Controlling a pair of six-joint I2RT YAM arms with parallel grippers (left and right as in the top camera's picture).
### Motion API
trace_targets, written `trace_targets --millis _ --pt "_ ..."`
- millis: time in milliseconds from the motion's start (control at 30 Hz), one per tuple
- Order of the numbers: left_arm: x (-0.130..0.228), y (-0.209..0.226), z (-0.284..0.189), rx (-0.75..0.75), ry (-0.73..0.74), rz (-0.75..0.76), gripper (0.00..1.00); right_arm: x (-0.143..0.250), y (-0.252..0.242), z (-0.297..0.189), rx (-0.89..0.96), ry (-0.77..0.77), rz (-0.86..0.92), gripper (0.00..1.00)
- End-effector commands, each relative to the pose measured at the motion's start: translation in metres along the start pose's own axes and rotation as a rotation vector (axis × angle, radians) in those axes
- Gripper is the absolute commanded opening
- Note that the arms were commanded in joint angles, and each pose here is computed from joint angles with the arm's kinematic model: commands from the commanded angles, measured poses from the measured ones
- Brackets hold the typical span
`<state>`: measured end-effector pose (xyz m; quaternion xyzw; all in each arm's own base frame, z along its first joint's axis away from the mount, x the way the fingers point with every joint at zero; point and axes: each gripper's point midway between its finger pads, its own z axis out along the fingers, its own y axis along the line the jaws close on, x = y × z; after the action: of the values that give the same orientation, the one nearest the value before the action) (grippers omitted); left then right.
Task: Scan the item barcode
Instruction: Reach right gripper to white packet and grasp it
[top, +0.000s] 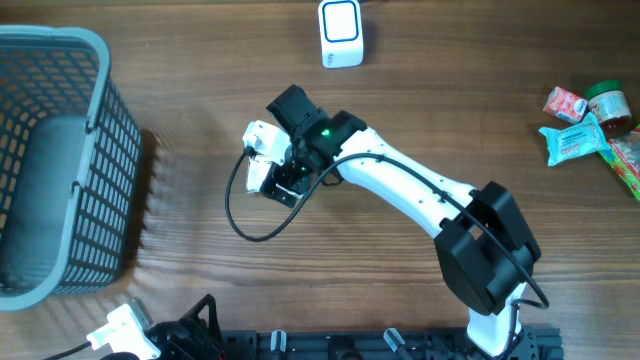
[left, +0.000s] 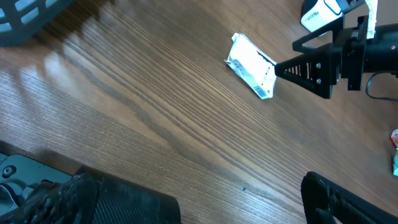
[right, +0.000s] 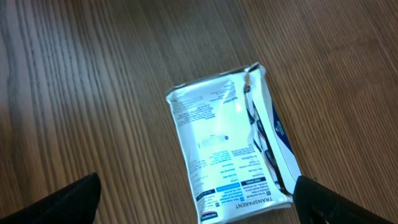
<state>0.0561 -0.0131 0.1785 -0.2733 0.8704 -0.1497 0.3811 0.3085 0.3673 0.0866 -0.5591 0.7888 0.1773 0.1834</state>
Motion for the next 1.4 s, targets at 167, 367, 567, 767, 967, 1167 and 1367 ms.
trace_targets --millis 167,367,567,767,967,1167,1367 --pt "0.004 0.0 0.001 0.004 0.016 -0.004 1.0 -0.007 0.057 0.024 -0.06 0.039 -0.179 1.0" --pt "0.004 0.0 0.001 0.004 0.016 -0.004 1.0 -0.009 0.068 0.029 -0.006 0.066 -0.222 1.0" --pt "0.004 0.0 0.001 0.004 0.016 -0.004 1.0 -0.011 0.066 0.029 0.007 0.06 -0.17 1.0" --pt "0.004 0.0 0.001 0.004 0.016 -0.004 1.0 -0.012 0.066 0.029 0.005 0.054 -0.171 1.0" --pt "0.004 0.0 0.001 0.004 0.016 -0.004 1.0 -0.012 0.038 0.04 0.085 0.049 -0.126 1.0" --pt "0.004 0.0 0.001 0.004 0.016 -0.004 1.0 0.02 -0.022 0.06 0.129 0.104 -0.107 1.0" --pt "0.004 0.0 0.001 0.004 0.016 -0.004 1.0 0.012 -0.009 0.062 0.008 0.034 -0.164 1.0"
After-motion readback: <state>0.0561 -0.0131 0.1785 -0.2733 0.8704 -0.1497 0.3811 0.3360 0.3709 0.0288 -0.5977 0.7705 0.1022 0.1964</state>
